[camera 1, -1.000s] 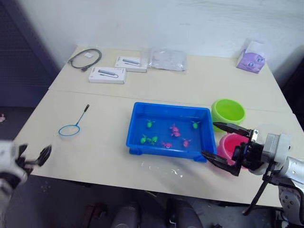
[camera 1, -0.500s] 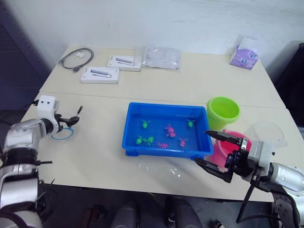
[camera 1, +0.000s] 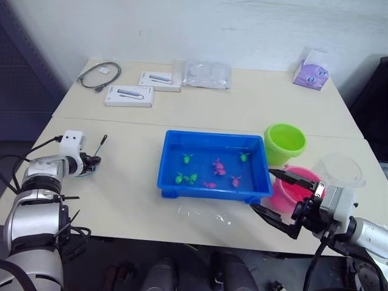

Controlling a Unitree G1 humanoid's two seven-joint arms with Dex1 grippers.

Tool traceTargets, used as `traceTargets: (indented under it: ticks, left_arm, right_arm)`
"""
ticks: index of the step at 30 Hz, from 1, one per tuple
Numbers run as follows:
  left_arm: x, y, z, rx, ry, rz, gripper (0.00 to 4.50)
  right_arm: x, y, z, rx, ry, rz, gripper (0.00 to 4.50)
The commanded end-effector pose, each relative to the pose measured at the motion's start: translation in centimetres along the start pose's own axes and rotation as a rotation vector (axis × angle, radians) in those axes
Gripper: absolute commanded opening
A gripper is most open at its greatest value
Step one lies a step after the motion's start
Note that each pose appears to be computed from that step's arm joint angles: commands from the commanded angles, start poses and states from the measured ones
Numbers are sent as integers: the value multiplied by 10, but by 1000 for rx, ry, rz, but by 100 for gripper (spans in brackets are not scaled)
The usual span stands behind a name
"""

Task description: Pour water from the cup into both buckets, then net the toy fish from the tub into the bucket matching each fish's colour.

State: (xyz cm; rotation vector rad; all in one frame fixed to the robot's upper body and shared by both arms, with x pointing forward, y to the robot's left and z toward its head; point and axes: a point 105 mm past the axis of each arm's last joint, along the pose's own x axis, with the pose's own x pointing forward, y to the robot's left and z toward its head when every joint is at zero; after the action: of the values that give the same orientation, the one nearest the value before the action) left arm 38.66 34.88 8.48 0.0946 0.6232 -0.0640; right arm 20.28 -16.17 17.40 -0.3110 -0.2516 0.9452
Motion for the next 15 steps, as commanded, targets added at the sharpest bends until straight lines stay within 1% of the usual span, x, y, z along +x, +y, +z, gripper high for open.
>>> traceTargets:
  ticks: [1,3,5,7,8,9,11,13,15]
  left_arm:
    - [-2,2,1,-8,-75,-27,5]
    - [-12,-7,37,10,-274,-129,5]
    - [-34,-17,73,118,-457,-262,5]
    - [-52,-26,92,229,-545,-356,5]
    - [-64,-35,103,298,-590,-430,5]
    - [-73,-44,111,357,-620,-495,5]
    - [-93,-72,118,544,-656,-665,5]
    - [-105,-98,109,733,-604,-819,5]
    - [-110,-118,96,893,-517,-937,5]
  right_arm:
    - [-2,2,11,-46,-14,0,450]
    - [-2,2,12,-45,-12,-3,450]
    - [0,-2,16,-40,-23,-18,450]
    - [2,-4,20,-32,-33,-22,450]
    - [5,-3,21,-23,-32,-5,450]
    - [7,-2,22,-15,-28,11,450]
    - [14,0,26,5,-25,51,450]
    - [21,-5,26,26,16,47,450]
    - [29,-7,23,67,79,56,450]
